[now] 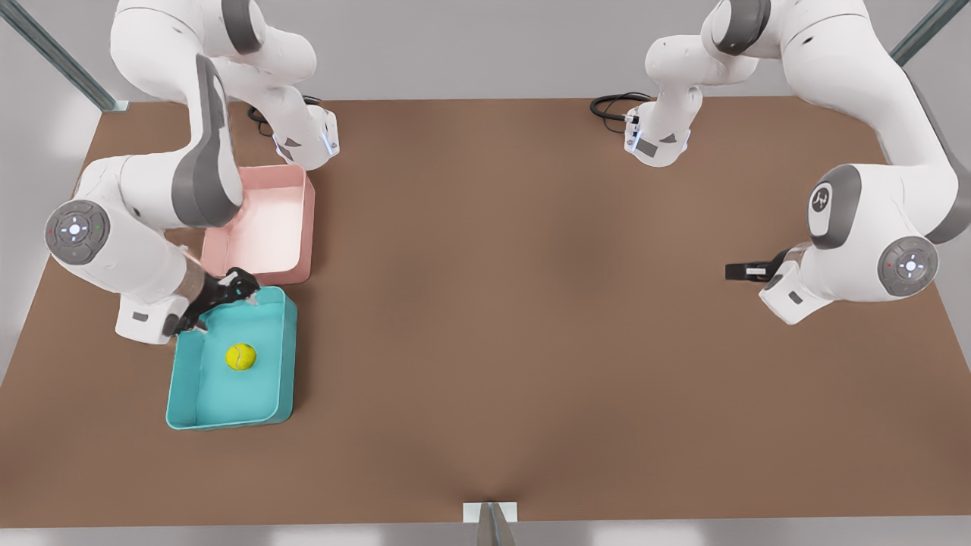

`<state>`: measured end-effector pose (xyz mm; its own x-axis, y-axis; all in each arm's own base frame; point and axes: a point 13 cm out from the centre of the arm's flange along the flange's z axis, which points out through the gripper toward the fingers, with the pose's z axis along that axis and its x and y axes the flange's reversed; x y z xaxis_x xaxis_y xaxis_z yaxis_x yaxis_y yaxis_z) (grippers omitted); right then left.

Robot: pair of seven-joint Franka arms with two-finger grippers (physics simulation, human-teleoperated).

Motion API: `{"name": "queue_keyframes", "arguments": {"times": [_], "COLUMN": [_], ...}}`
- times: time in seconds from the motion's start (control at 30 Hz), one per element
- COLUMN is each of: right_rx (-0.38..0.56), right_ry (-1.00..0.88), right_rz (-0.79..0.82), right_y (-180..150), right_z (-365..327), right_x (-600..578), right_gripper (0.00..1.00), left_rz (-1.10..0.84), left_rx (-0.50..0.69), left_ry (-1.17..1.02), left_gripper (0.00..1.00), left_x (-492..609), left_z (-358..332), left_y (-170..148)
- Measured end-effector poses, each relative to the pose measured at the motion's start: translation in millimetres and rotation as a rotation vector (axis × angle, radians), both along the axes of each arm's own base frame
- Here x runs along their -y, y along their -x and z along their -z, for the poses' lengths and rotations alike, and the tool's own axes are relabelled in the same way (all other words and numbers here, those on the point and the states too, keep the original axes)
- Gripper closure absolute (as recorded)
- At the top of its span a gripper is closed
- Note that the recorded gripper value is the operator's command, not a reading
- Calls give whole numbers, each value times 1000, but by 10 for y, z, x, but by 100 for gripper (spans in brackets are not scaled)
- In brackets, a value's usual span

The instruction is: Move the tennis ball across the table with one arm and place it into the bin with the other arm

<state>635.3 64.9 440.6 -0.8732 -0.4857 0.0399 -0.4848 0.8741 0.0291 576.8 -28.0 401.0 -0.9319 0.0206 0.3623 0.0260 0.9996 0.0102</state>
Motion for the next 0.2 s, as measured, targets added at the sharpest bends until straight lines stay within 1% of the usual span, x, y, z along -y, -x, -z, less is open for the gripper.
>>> {"name": "queue_keyframes", "arguments": {"times": [0.1, 0.2], "right_rx": [-66, -108], "right_ry": [18, 39], "right_rz": [161, 249], "right_y": [416, 672], "right_z": [-165, -216], "right_x": [566, 677], "right_gripper": [0, 0], "left_rz": [-2, -2], "left_rx": [-4, -11], "left_ry": [-1, 0], "left_gripper": [0, 0], "left_x": [-11, -6], "left_z": [-25, -25], "left_y": [22, 38]}}
